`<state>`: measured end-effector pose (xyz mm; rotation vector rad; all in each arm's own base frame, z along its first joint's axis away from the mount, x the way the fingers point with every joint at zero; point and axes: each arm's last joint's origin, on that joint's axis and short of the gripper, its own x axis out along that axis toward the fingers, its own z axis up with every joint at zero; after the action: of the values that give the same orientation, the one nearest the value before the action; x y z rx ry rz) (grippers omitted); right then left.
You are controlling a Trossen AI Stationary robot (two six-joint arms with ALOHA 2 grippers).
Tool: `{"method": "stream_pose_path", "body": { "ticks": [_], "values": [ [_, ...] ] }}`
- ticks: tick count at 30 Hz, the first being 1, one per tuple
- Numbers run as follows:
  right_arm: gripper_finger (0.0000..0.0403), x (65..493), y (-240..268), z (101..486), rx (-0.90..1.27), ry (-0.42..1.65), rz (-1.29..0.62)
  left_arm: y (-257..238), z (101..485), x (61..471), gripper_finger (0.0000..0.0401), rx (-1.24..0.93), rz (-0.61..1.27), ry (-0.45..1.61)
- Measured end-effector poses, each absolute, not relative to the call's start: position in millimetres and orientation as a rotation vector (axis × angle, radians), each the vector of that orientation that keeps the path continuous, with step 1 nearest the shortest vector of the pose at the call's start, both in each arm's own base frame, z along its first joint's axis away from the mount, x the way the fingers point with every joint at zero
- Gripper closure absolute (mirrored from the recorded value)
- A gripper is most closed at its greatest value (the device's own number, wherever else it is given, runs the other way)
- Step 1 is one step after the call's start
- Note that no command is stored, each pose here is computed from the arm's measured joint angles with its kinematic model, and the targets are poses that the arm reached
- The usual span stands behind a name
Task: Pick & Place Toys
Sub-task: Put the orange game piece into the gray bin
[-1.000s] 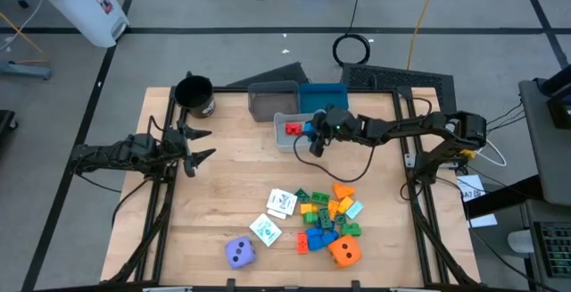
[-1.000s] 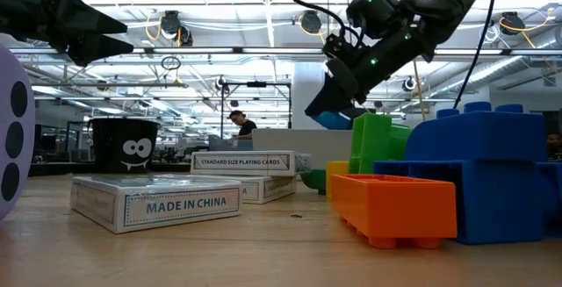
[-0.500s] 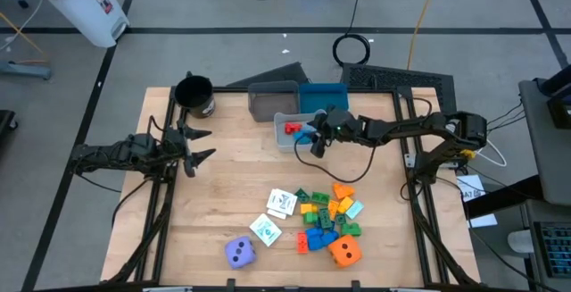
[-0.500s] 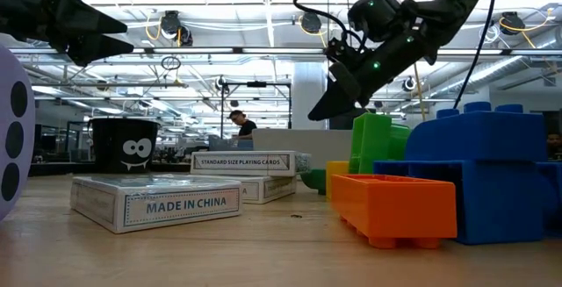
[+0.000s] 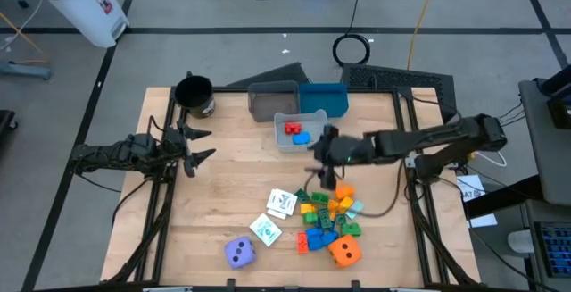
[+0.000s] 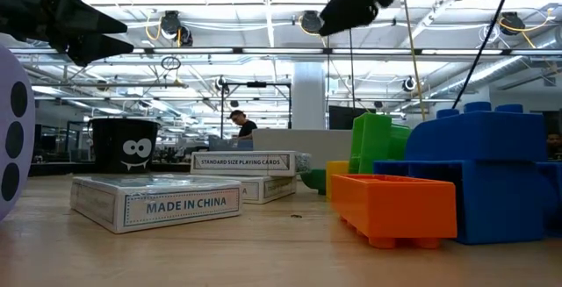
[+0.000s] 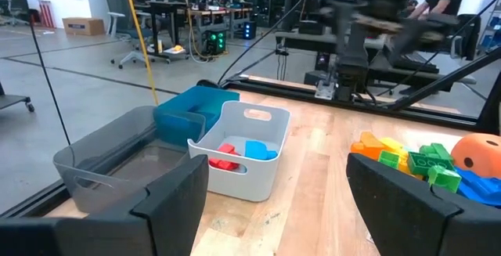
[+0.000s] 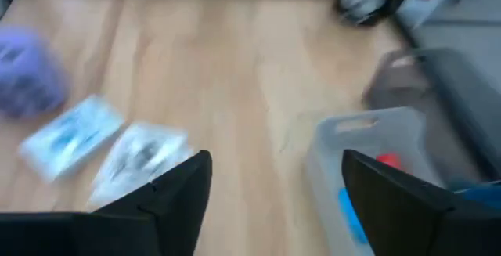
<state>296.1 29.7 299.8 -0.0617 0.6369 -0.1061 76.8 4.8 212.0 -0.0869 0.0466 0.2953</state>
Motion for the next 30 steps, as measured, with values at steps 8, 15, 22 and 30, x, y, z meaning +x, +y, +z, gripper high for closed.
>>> {"method": "stream_pose_path", "body": {
  "ticks": [8, 15, 22, 30],
  "values": [
    [0.0118, 275.6, 61.3, 263.3, -0.049, 1.012, -0.069, 4.8, 212.0, 76.8, 0.0091, -0.087, 0.295, 0.047],
    [0.0121, 252.5, 60.5, 207.5, 0.078, 1.182, -0.075, 4.8, 212.0, 76.8, 0.0091, -0.087, 0.295, 0.047],
    [0.0122, 237.5, 57.5, 171.8, 0.074, 1.226, -0.044, 4.8, 212.0, 76.8, 0.0091, -0.087, 0.296, 0.047],
    [0.0136, 235.6, 52.7, 153.6, 0.088, 1.148, -0.035, 4.8, 212.0, 76.8, 0.0091, -0.087, 0.296, 0.047]
  ]
}}
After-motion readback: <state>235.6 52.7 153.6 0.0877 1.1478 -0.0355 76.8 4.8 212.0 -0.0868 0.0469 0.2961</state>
